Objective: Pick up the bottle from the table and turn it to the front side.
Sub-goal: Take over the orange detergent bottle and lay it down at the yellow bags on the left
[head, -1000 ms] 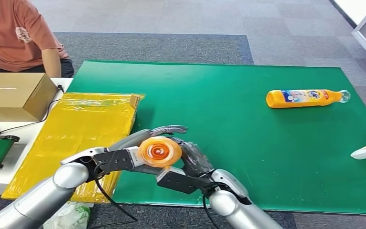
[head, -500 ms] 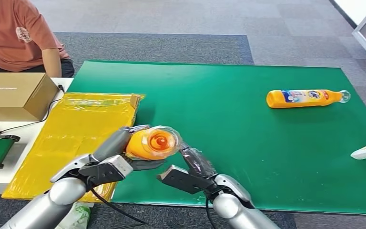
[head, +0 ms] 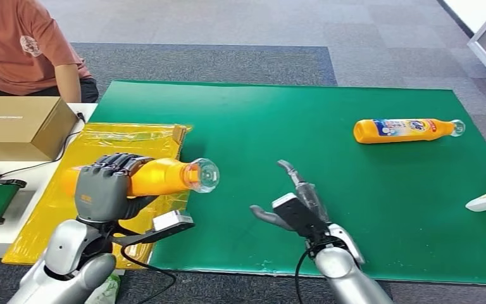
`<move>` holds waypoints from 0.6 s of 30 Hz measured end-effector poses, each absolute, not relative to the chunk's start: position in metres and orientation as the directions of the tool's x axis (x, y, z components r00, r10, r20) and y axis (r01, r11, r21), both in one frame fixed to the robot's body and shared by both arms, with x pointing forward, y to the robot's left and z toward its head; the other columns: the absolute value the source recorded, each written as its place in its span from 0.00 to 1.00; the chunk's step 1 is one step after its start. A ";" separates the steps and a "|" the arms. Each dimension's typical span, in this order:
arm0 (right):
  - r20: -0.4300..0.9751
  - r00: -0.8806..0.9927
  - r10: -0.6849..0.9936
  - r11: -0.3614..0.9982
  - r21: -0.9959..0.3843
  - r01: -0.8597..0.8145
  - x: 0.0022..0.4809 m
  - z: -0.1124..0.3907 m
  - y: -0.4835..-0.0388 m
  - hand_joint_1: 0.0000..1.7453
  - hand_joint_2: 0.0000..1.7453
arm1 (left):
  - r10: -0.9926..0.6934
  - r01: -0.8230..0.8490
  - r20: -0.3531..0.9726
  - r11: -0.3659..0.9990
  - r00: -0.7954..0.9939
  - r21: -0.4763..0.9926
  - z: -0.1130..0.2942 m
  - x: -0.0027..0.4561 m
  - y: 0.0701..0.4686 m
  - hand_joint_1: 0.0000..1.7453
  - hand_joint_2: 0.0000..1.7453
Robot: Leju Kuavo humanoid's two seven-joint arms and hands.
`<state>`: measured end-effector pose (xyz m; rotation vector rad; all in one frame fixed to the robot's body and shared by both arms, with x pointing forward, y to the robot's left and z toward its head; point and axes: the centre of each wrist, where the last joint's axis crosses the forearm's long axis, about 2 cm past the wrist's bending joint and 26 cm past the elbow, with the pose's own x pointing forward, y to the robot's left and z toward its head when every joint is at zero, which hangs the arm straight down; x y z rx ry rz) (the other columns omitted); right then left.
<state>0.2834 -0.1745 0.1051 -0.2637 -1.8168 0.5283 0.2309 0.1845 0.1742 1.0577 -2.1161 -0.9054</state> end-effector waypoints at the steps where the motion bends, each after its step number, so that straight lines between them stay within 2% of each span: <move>1: 0.844 -0.336 0.417 0.888 -0.458 -0.048 0.286 0.114 -0.177 0.00 1.00 | -0.873 -0.460 0.167 0.394 -0.458 0.796 0.162 0.233 0.188 1.00 1.00; 6: 0.804 -0.499 0.322 0.941 -0.332 0.072 0.291 0.157 -0.183 0.00 1.00 | -0.921 -0.452 0.052 0.237 -0.385 0.860 0.100 0.241 0.209 1.00 1.00; 13: 0.718 -0.647 0.258 0.963 -0.247 0.110 0.284 0.193 -0.186 0.00 1.00 | -0.921 -0.353 -0.036 0.111 -0.387 0.929 0.060 0.245 0.229 1.00 1.00; 14: 0.706 -0.663 0.250 0.965 -0.240 0.109 0.282 0.196 -0.185 0.00 1.00 | -0.920 -0.351 -0.050 0.097 -0.388 0.931 0.059 0.246 0.231 0.94 1.00; 15: 0.693 -0.679 0.243 0.966 -0.235 0.106 0.280 0.200 -0.184 0.00 1.00 | -0.919 -0.349 -0.062 0.085 -0.389 0.933 0.057 0.246 0.233 0.77 1.00; 17: 0.670 -0.706 0.229 0.969 -0.227 0.099 0.276 0.206 -0.182 0.00 1.00 | -0.920 -0.346 -0.075 0.068 -0.385 0.936 0.055 0.247 0.236 0.27 1.00; 18: 0.660 -0.717 0.224 0.970 -0.225 0.096 0.274 0.209 -0.181 0.00 1.00 | -0.921 -0.345 -0.078 0.064 -0.383 0.936 0.055 0.248 0.237 0.07 1.00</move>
